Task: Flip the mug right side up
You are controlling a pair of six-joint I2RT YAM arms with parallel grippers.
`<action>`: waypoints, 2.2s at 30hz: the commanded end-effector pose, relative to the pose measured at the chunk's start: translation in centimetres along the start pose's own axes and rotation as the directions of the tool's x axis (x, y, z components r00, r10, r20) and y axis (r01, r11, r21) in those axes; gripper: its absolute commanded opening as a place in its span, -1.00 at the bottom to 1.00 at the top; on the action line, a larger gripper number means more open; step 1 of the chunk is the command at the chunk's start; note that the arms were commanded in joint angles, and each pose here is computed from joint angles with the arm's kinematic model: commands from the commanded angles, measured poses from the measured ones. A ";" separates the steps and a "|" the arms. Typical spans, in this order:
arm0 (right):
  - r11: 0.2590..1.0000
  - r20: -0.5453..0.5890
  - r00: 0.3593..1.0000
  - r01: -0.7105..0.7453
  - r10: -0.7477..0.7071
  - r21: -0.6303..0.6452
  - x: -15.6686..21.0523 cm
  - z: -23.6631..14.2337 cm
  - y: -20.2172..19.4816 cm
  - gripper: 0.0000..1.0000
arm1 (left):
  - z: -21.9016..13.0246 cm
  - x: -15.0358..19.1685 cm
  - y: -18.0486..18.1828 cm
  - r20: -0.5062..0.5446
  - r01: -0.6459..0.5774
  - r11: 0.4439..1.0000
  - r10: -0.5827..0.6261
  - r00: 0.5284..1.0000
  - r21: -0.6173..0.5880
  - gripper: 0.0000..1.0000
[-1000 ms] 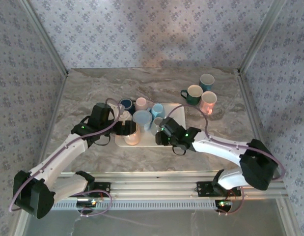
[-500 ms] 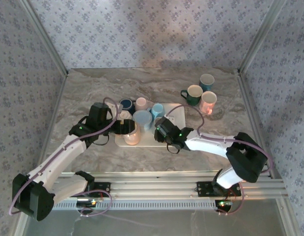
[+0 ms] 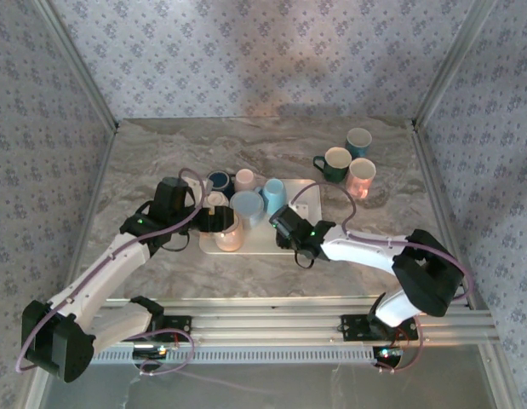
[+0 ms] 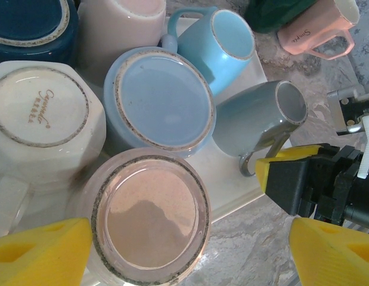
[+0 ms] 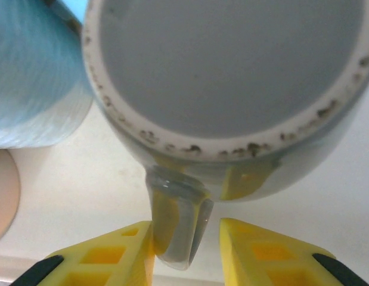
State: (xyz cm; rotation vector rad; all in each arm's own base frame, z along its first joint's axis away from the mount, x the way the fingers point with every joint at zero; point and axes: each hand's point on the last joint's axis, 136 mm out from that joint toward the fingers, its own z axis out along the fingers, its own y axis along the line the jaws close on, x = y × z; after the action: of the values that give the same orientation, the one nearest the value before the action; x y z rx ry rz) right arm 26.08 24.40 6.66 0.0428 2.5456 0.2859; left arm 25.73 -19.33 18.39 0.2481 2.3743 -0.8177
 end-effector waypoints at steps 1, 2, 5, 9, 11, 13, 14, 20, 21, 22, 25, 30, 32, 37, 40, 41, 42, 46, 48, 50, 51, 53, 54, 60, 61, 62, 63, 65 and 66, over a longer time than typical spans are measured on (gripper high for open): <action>0.996 0.010 1.000 0.000 -0.001 0.087 -0.4 0.2 -1.1 -0.23 | -0.2 -1.1 -0.7 0.029 0.002 1.000 -0.003 1.000 0.030 0.72; 0.994 0.018 1.000 -0.012 0.010 0.106 -0.5 0.3 -1.3 -0.21 | -0.2 -1.1 -0.7 0.030 0.002 1.000 -0.003 1.000 0.031 0.71; 0.981 0.035 0.999 -0.026 0.020 0.195 -0.8 -0.1 -1.7 -0.21 | -0.2 -1.1 -0.7 0.030 0.006 0.999 -0.007 1.000 0.032 0.72; 0.966 0.037 0.999 -0.015 0.005 0.258 -0.3 -1.2 -2.2 -0.25 | -0.3 -1.1 -0.7 0.033 0.005 1.000 -0.006 0.999 0.030 0.72; 0.965 0.037 0.999 -0.025 0.015 0.263 -0.2 -1.5 -2.7 -0.28 | -0.2 -1.1 -0.6 0.031 0.007 1.000 -0.008 0.999 0.028 0.72; 0.962 0.037 0.999 -0.036 0.027 0.270 0.0 -1.7 -3.3 -0.35 | -0.2 -1.1 -0.7 0.031 0.006 0.999 -0.007 0.999 0.031 0.72; 0.962 0.040 0.999 -0.043 0.033 0.269 0.0 -1.8 -3.6 -0.40 | -0.2 -1.1 -0.7 0.032 0.006 1.000 -0.007 0.999 0.031 0.72; 0.965 0.037 0.998 -0.059 0.051 0.255 0.1 -1.9 -4.1 -0.42 | -0.1 -1.4 -0.8 0.039 0.009 0.999 -0.010 0.999 0.037 0.72; 0.968 0.032 0.998 -0.052 0.046 0.247 0.1 -1.7 -4.1 -0.38 | -0.1 -1.4 -0.8 0.037 0.009 0.999 -0.010 0.999 0.037 0.72; 0.971 0.031 0.999 -0.048 0.041 0.234 0.0 -1.5 -4.0 -0.33 | -0.1 -1.5 -0.8 0.040 0.008 0.999 -0.010 0.999 0.038 0.72; 0.981 0.026 0.999 -0.028 0.023 0.194 -0.2 -0.9 -3.7 -0.27 | 0.1 -1.7 -0.8 0.038 0.007 0.999 -0.008 0.999 0.036 0.72; 0.992 0.040 0.999 0.013 -0.018 0.125 -0.6 -0.2 -3.5 -0.36 | 0.1 -1.9 -0.8 0.037 0.003 0.999 -0.004 0.999 0.032 0.72; 0.994 0.042 0.999 0.023 -0.028 0.107 -0.7 -0.1 -3.4 -0.42 | 0.1 -2.0 -0.9 0.037 0.000 0.999 -0.001 0.999 0.033 0.72; 0.996 0.065 0.995 0.073 -0.076 0.052 -1.5 -1.0 -2.5 -0.63 | -0.1 -2.3 -1.0 0.042 -0.027 0.999 0.026 0.999 0.030 0.72; 0.997 0.076 0.994 0.080 -0.079 -0.010 -2.0 -2.4 -1.8 -0.78 | -0.6 -3.0 -1.4 0.066 -0.060 0.998 0.058 0.996 0.029 0.73; 0.997 0.078 0.995 0.071 -0.068 -0.031 -2.2 -2.9 -1.7 -0.83 | -0.8 -3.2 -1.6 0.074 -0.071 0.997 0.069 0.995 0.029 0.74; 0.997 0.076 0.996 0.052 -0.047 -0.061 -2.5 -3.4 -1.6 -0.87 | -1.0 -3.6 -1.6 0.085 -0.083 0.996 0.080 0.993 0.025 0.74; 0.971 0.069 0.990 -0.102 0.119 -0.215 -3.9 -5.4 -1.6 -1.00 | -1.6 -4.9 -2.1 0.131 -0.125 0.992 0.121 0.984 0.020 0.76; 0.935 0.048 0.978 -0.178 0.202 -0.305 -4.4 -6.4 -1.4 -1.00 | -1.9 -5.6 -2.6 0.160 -0.152 0.988 0.146 0.976 0.026 0.76; 0.881 0.047 0.945 -0.284 0.325 -0.379 -5.7 -7.7 -1.6 -1.00 | -2.1 -6.2 -3.2 0.190 -0.207 0.978 0.197 0.962 0.030 0.77; 0.843 0.033 0.923 -0.334 0.383 -0.422 -6.3 -8.5 -1.6 -1.00 | -2.1 -6.4 -3.6 0.209 -0.258 0.966 0.247 0.946 0.030 0.76; 0.767 -0.013 0.875 -0.431 0.484 -0.475 -7.0 -9.6 -1.8 -1.00 | -2.0 -6.7 -4.3 0.255 -0.389 0.921 0.372 0.893 0.017 0.74; 0.724 -0.037 0.848 -0.473 0.529 -0.502 -7.5 -10.2 -1.9 -1.00 | -1.9 -6.7 -4.9 0.291 -0.478 0.878 0.455 0.842 0.010 0.73; 0.492 -0.204 0.737 -0.604 0.644 -0.627 -10.4 -13.0 -1.4 -1.00 | -0.6 -5.7 -7.4 0.359 -0.909 0.386 0.880 0.312 -0.156 0.84; 0.465 -0.228 0.738 -0.601 0.635 -0.650 -10.9 -13.7 -0.9 -1.00 | -0.4 -6.1 -7.6 0.344 -0.933 0.315 0.907 0.242 -0.175 0.84; 0.446 -0.252 0.739 -0.602 0.624 -0.662 -11.2 -14.1 -0.6 -1.00 | -0.1 -6.4 -7.8 0.336 -0.947 0.260 0.923 0.186 -0.190 0.83; 0.429 -0.275 0.741 -0.604 0.613 -0.672 -11.7 -14.7 -0.2 -1.00 | 0.2 -6.9 -8.1 0.333 -0.957 0.199 0.935 0.120 -0.213 0.84; 0.408 -0.311 0.756 -0.596 0.576 -0.692 -12.3 -15.8 0.7 -1.00 | 0.9 -7.4 -8.7 0.329 -0.963 0.071 0.944 -0.019 -0.258 0.85; 0.402 -0.326 0.766 -0.589 0.555 -0.701 -12.5 -16.4 1.2 -1.00 | 1.2 -7.9 -8.9 0.328 -0.958 0.019 0.942 -0.078 -0.285 0.86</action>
State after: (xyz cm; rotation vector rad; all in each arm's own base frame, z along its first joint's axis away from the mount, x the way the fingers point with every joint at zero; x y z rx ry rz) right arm 27.78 18.99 20.31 0.7843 2.2095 1.4099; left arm 28.39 -25.32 22.96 1.3135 1.4364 -0.2788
